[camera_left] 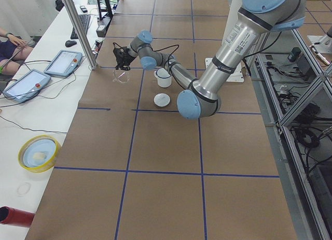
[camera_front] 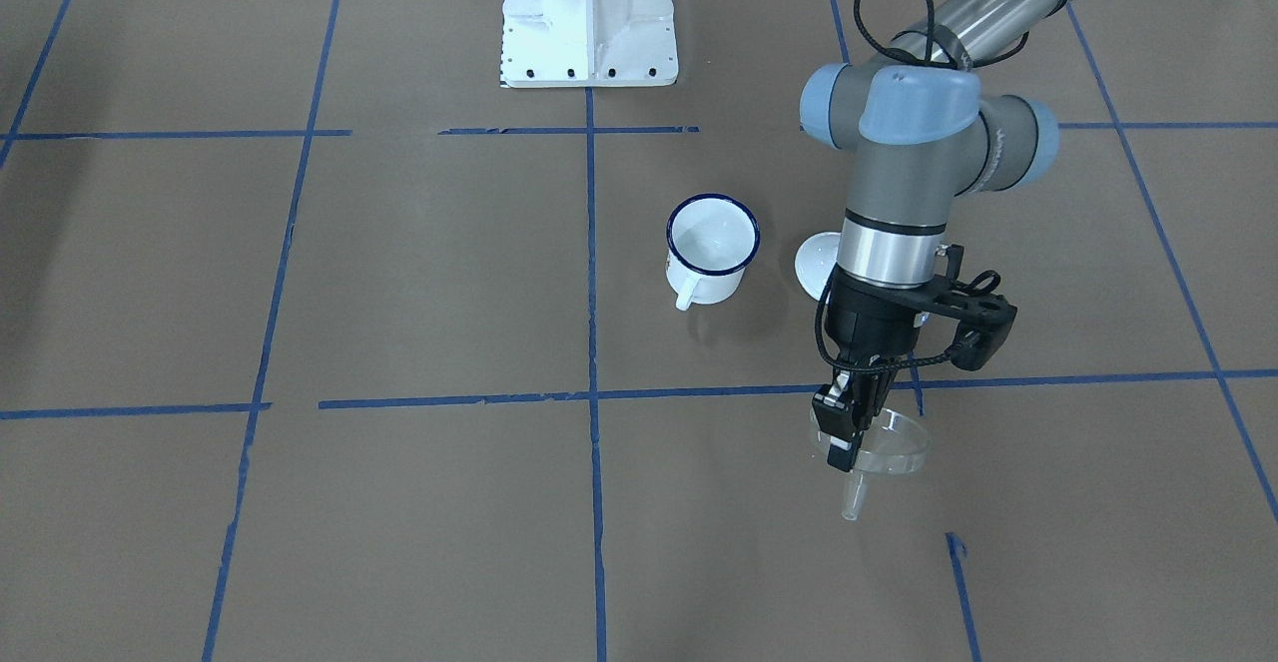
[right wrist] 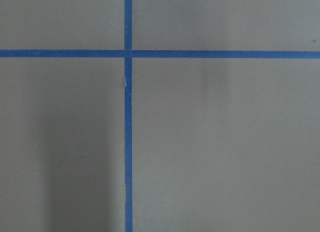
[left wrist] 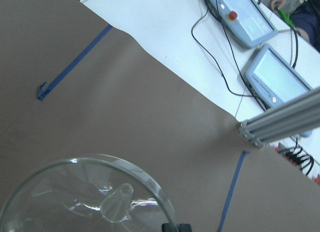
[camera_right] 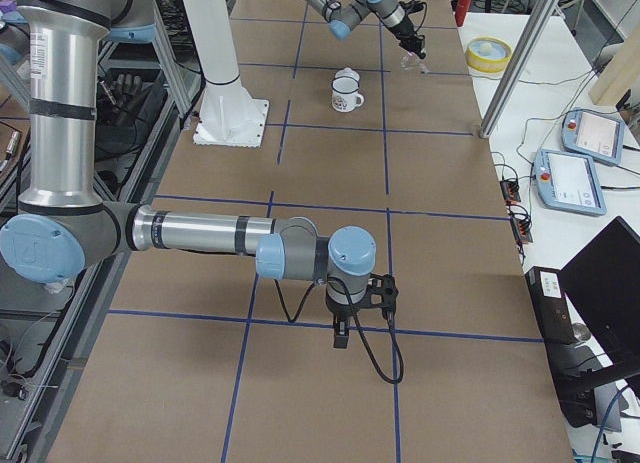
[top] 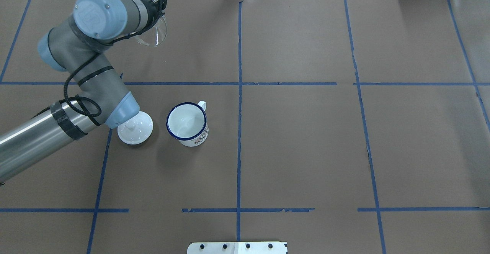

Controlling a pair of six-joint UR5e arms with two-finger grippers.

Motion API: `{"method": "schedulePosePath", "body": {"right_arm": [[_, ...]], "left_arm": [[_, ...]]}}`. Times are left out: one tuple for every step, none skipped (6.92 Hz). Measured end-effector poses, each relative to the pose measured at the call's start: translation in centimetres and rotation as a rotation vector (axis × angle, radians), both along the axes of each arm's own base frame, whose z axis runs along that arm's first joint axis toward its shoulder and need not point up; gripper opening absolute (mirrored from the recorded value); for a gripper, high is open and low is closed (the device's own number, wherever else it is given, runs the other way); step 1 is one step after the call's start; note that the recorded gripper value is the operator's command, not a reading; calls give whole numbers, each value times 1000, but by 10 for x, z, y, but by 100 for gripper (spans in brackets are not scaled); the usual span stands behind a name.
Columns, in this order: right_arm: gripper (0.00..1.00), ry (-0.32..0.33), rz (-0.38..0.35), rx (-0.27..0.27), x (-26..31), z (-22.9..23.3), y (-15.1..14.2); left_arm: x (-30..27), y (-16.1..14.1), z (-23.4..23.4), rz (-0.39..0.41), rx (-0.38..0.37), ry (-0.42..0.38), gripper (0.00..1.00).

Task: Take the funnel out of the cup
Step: 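Set the funnel down farther from the robot and open the left gripper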

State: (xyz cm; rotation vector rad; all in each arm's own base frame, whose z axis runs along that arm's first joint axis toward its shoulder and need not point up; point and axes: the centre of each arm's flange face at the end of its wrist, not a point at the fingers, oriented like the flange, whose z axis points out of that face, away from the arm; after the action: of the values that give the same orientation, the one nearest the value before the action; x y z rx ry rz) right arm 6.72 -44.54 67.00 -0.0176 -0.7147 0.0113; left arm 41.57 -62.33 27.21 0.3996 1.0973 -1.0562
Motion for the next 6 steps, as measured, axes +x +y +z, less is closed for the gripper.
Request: {"method": "schedulePosePath", "body": {"right_arm": [[100,0,0,0,0,0,0],[100,0,0,0,0,0,0],[100,0,0,0,0,0,0],[100,0,0,0,0,0,0],[100,0,0,0,0,0,0],[100,0,0,0,0,0,0]], "left_arm": [[19,1,19,-76,15,12,0],[31,5,33,-118,22,34,0],[42,11,46,-147,26,60,0],[54,18,59,-173,32,70,0],[62,22,67,-185,35,65,0],[65,24,70,-188,35,61,42]]}}
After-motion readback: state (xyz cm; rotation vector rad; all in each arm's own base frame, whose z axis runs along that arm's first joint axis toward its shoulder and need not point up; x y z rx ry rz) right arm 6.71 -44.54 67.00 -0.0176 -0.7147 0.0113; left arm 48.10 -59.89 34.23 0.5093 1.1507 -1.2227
